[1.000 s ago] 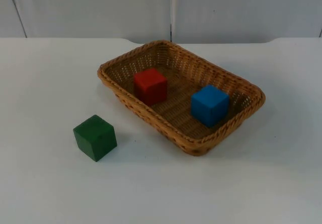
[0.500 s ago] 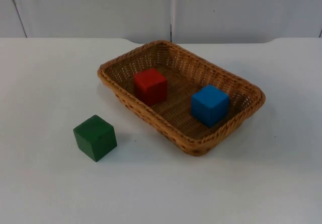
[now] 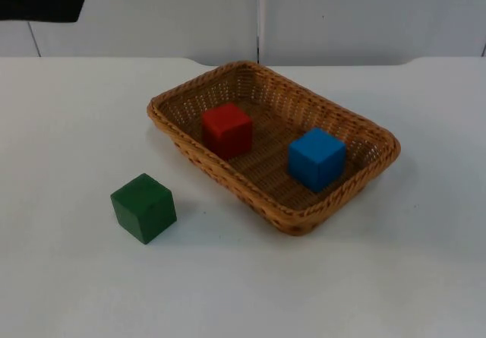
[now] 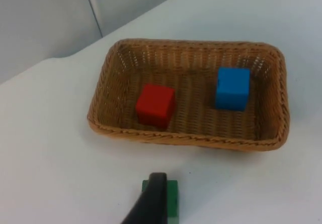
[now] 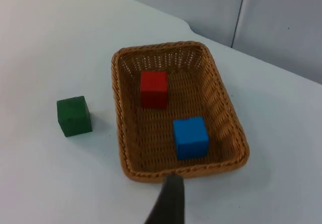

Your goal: Pick up one cube with each hand and place exactly two cubes into the same basket, leaving the remaining cube outside.

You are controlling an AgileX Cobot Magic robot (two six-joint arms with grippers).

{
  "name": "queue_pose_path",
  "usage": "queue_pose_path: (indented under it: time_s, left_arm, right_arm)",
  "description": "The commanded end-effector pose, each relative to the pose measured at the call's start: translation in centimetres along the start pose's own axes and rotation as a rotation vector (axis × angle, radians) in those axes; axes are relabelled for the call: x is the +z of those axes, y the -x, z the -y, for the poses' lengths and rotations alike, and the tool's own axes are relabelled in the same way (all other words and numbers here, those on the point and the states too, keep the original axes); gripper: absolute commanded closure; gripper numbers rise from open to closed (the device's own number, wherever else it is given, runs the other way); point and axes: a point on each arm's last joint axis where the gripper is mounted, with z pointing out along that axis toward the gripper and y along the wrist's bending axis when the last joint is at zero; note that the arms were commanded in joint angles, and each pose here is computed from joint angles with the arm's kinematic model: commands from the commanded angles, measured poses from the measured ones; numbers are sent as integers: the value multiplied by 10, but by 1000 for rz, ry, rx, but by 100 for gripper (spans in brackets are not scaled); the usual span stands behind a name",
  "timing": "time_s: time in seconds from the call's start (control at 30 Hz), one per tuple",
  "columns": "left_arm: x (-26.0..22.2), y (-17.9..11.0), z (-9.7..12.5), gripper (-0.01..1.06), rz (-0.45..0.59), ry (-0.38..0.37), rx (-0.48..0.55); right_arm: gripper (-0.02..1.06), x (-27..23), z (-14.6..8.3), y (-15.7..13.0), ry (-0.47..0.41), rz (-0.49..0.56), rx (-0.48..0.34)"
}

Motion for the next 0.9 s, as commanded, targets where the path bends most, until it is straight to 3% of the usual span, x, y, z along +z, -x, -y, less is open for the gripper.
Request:
queue_pose_path:
  time_s: [0.0,0.43,0.87]
  left_arm:
    - [-14,-9,6,15,39,-12,-10]
    - [-71,-31,22,15,133,-25,28]
    - [-101,-55,33,15,118,-49,63]
  right_arm:
    - [31,-9,-1,-12,0,18,7]
    - [31,-42,-4,-50,-6,67,19]
    - [31,-78,-7,-74,-5,56,15]
